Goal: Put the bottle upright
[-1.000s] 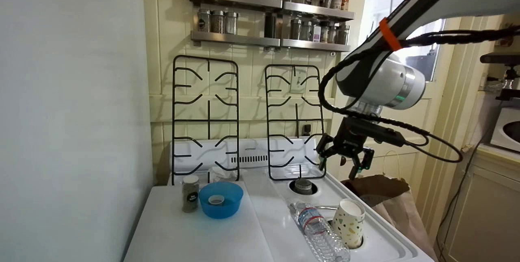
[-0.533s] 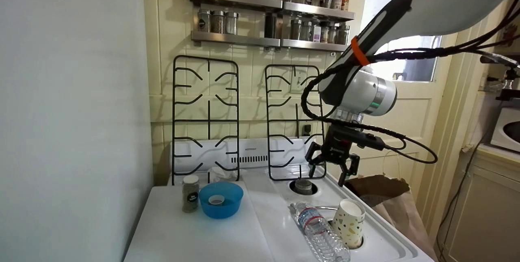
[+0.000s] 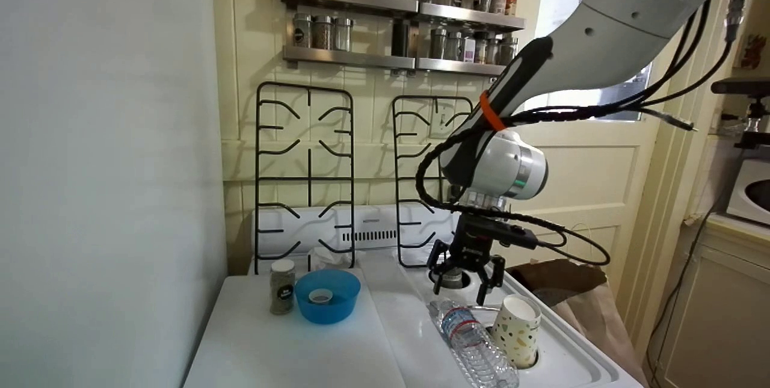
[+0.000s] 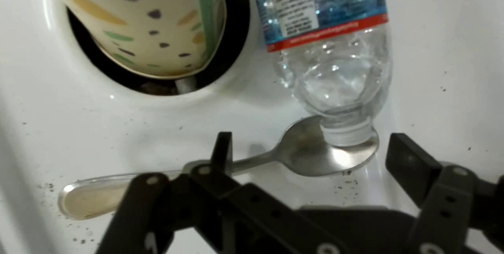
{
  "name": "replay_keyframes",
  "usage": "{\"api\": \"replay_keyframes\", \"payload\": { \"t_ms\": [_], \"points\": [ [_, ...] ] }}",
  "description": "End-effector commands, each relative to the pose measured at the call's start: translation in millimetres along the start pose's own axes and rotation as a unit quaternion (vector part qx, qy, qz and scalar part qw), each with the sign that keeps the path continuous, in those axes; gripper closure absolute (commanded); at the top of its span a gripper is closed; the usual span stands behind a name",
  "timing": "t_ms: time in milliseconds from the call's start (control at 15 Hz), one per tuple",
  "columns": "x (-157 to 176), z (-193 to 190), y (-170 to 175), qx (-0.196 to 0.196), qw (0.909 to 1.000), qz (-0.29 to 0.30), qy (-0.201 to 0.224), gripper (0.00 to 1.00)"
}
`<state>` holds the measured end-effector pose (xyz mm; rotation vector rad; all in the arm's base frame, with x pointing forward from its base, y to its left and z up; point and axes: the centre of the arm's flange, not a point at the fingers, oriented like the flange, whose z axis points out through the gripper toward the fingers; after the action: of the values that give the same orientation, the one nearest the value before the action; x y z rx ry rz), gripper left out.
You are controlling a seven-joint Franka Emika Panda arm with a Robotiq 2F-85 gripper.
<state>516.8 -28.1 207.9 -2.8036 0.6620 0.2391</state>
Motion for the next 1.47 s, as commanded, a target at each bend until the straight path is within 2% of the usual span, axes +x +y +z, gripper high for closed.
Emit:
{"api": "replay_keyframes", "payload": {
  "t_ms": [0, 133, 267, 333, 467, 600, 667, 733, 800, 1133, 1267, 1400],
  "points": [
    [18, 13, -16, -0.001, 0.9998, -0.018, -0.001, 0.0],
    [14, 11, -26, -0.003, 0.9996, -0.029, -0.001, 0.0],
    [6, 6, -34, -0.004, 0.9994, -0.034, -0.011, 0.06],
    [2, 6, -36, -0.005, 0.9992, -0.037, -0.013, 0.03],
    [-9, 5, -39, -0.015, 0.9989, -0.037, -0.025, 0.05],
    [-13, 5, -37, -0.024, 0.9985, -0.038, -0.031, 0.1],
    [-14, 6, -37, -0.026, 0.9983, -0.038, -0.035, 0.26],
    [-15, 7, -37, -0.027, 0.9981, -0.04, -0.037, 0.34],
    [-15, 7, -36, -0.029, 0.998, -0.041, -0.039, 0.37],
    [-13, 8, -32, -0.043, 0.9973, -0.045, -0.039, 0.77],
    [-14, 8, -31, -0.051, 0.9967, -0.05, -0.037, 0.89],
    [-17, 3, -32, -0.058, 0.9963, -0.055, -0.031, 0.92]
  ]
}}
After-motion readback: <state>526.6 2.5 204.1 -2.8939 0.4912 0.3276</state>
